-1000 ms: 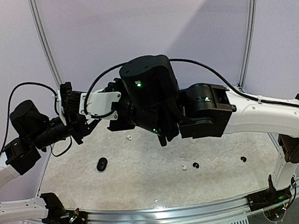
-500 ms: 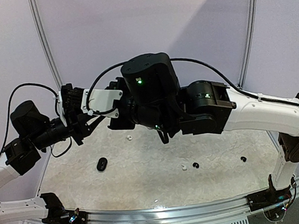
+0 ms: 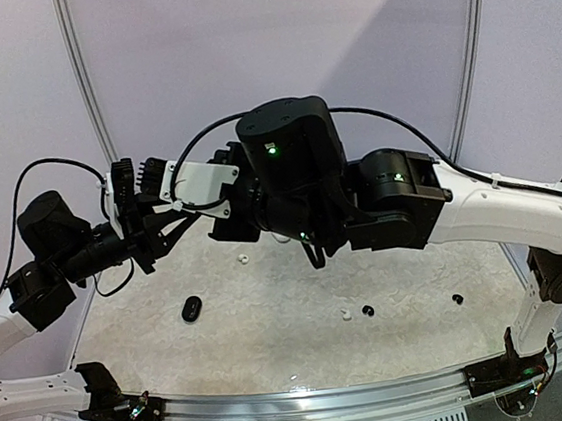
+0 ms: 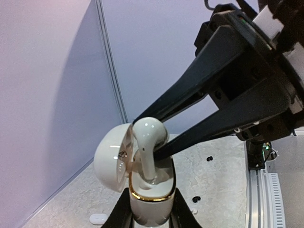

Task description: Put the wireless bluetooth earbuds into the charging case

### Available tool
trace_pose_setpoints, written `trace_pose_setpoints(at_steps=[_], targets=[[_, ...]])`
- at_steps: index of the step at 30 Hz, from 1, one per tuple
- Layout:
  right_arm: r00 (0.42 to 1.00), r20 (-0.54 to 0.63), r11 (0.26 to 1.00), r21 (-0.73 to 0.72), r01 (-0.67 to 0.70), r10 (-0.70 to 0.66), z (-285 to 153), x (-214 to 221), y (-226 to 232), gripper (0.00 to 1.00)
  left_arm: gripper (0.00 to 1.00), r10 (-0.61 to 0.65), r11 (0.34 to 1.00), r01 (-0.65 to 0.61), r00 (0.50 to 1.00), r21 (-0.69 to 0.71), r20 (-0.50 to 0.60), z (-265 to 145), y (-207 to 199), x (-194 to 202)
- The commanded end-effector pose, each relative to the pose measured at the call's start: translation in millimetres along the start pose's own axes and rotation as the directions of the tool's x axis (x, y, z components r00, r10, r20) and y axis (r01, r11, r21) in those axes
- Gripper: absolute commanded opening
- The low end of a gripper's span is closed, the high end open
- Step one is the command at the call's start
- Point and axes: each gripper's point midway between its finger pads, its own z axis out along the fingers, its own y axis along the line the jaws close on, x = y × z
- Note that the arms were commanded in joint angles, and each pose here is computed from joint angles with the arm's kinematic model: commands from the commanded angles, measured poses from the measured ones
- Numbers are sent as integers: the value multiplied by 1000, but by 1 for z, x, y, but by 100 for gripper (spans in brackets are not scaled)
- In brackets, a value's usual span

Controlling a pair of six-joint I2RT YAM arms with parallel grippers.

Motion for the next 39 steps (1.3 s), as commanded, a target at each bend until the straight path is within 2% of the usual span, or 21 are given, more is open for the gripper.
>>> trace_pose_setpoints(at_steps=[1, 8, 13, 18, 28, 39], targets=[[995, 56, 996, 8, -89, 88, -15, -9, -21, 0, 0, 34, 999, -34, 997, -3, 72, -4, -3, -18], [956, 198, 975, -9, -221, 219, -43, -35, -46, 0, 0, 69, 997, -66, 992, -35, 104, -5, 1, -20], [932, 246, 964, -41, -264, 266, -55, -40, -50, 0, 0, 134, 990, -127, 981, -58, 140, -6, 3, -26], [919, 272, 959, -79, -273, 285, -57, -46, -46, 0, 0, 143, 990, -140, 975, -31, 171, -8, -3, -30], [921, 269, 958, -124, -258, 282, -49, -50, -31, 0, 0, 109, 994, -112, 976, 9, 190, -8, -10, -32], [975, 143, 982, -109, -152, 167, -12, -32, -3, 0, 0, 48, 998, -53, 988, 31, 150, -5, -11, -27]])
